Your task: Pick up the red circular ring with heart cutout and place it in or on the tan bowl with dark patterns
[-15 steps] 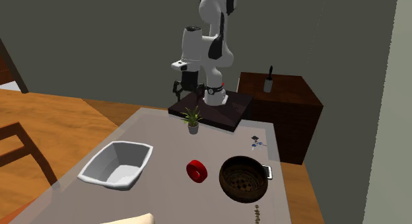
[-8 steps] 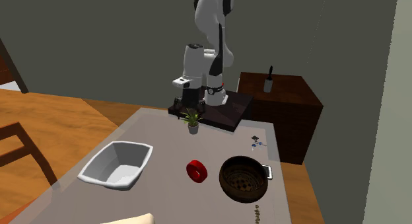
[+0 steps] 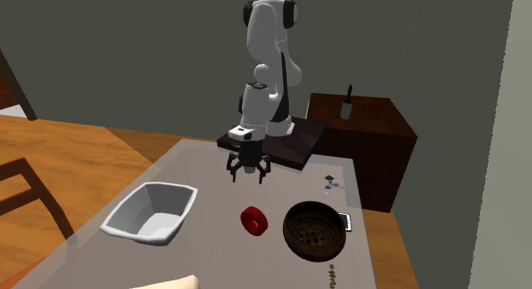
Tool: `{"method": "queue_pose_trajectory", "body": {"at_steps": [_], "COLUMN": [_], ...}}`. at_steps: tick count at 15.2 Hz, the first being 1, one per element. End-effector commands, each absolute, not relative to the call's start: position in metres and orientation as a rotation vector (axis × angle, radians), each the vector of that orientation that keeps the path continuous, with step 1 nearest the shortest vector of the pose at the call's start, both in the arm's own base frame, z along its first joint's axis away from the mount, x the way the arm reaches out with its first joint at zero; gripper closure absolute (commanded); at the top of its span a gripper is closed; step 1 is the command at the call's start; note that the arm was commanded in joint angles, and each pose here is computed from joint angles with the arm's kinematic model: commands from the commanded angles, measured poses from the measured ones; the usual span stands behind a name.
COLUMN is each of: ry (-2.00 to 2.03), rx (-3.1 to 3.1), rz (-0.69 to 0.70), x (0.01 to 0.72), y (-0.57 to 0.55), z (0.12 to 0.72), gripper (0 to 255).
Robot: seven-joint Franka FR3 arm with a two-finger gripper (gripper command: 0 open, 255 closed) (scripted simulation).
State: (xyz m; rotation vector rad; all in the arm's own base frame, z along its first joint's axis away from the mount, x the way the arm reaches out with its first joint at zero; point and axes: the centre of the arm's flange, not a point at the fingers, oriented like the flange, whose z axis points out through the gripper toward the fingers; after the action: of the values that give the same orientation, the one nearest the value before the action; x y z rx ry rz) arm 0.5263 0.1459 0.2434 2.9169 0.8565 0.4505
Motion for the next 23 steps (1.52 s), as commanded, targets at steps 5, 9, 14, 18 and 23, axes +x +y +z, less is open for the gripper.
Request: {"method": "queue_pose_trajectory", "body": {"at_steps": [5, 9, 14, 18, 23], "ry": [0.95, 0.95, 0.95, 0.95, 0.95], "rx": [2.875, 2.875, 2.875, 2.875, 2.875], "rz": [0.546, 0.546, 0.546, 0.546, 0.546], "x": [0.564, 0.571, 0.578, 0.578, 0.578], "y": [0.18, 0.181, 0.182, 0.182, 0.182], "z": [0.199, 0.18, 0.162, 0.162, 0.162], "gripper": [0, 0, 0, 0, 255]}}
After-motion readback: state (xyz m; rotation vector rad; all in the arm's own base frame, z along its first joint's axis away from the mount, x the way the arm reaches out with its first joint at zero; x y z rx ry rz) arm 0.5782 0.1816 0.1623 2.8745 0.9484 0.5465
